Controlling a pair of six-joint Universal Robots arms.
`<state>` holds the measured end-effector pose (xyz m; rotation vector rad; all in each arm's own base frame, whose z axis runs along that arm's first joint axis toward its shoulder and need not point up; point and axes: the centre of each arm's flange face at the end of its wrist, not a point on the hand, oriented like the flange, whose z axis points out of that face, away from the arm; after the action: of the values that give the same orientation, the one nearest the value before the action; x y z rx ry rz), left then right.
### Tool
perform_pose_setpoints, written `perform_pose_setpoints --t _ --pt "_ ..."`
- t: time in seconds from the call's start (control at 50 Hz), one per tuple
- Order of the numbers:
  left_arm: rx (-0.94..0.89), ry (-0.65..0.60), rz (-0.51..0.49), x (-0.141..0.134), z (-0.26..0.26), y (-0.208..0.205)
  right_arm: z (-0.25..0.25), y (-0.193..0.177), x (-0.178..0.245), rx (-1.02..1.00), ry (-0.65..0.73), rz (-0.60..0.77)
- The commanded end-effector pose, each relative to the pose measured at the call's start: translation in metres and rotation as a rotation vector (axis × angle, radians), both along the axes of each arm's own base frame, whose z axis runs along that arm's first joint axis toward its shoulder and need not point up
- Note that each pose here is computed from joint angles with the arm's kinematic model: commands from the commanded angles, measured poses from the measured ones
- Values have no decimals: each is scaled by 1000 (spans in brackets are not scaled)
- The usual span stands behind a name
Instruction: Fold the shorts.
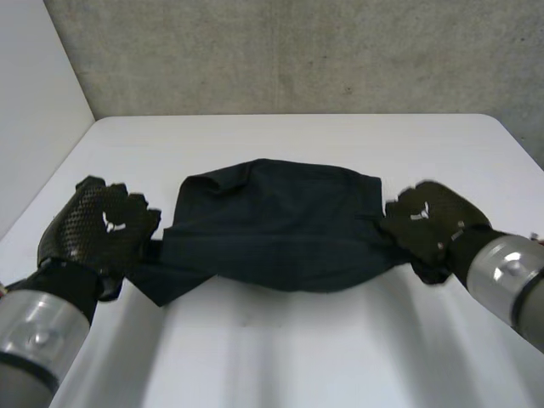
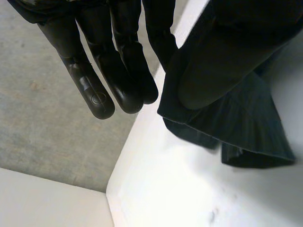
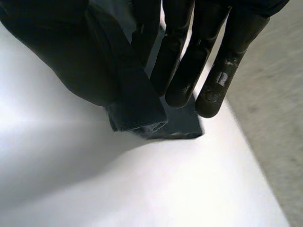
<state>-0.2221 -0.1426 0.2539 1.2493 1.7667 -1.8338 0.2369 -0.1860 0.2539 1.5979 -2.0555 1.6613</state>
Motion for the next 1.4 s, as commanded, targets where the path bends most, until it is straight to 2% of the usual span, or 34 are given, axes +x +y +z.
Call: perform_pose_setpoints --t 0.02,0.1,0.22,0.36,0.54,0.64,0.78,1.0,1.14,1.24,1.3,1.32,1.4 --pt "51 -115 -109 -3 -7 37 2 38 -17 168 199 77" --pt "81 -142 -157 -10 -19 45 -4 27 -13 125 171 62" --pt "138 -181 -150 -33 -56 16 -44 -7 0 136 126 16" --pt "138 -185 -73 -47 -87 -26 -65 -26 4 154 58 -62" --pt "118 -169 -44 -48 -85 -32 -55 -50 -8 239 -149 -203" --pt "114 -167 -42 -48 -83 -32 -48 -49 -13 353 -216 -210" --pt "114 -167 -36 -47 -83 -33 -41 -40 -21 524 -232 -225" --pt "120 -168 -34 -46 -84 -32 -48 -35 -20 617 -284 -265" --pt "123 -167 -34 -46 -85 -34 -55 -30 -19 630 -268 -256" --pt "123 -141 -32 -50 -85 -40 -63 -39 -17 544 -205 -208" --pt "102 -110 -44 -59 -86 -51 -63 -45 -11 399 -96 -126" --pt "75 -91 -50 -65 -83 -58 -58 -55 -8 296 -64 -113" --pt "-77 12 -54 -82 -57 -91 -34 -84 14 10 -97 -118"
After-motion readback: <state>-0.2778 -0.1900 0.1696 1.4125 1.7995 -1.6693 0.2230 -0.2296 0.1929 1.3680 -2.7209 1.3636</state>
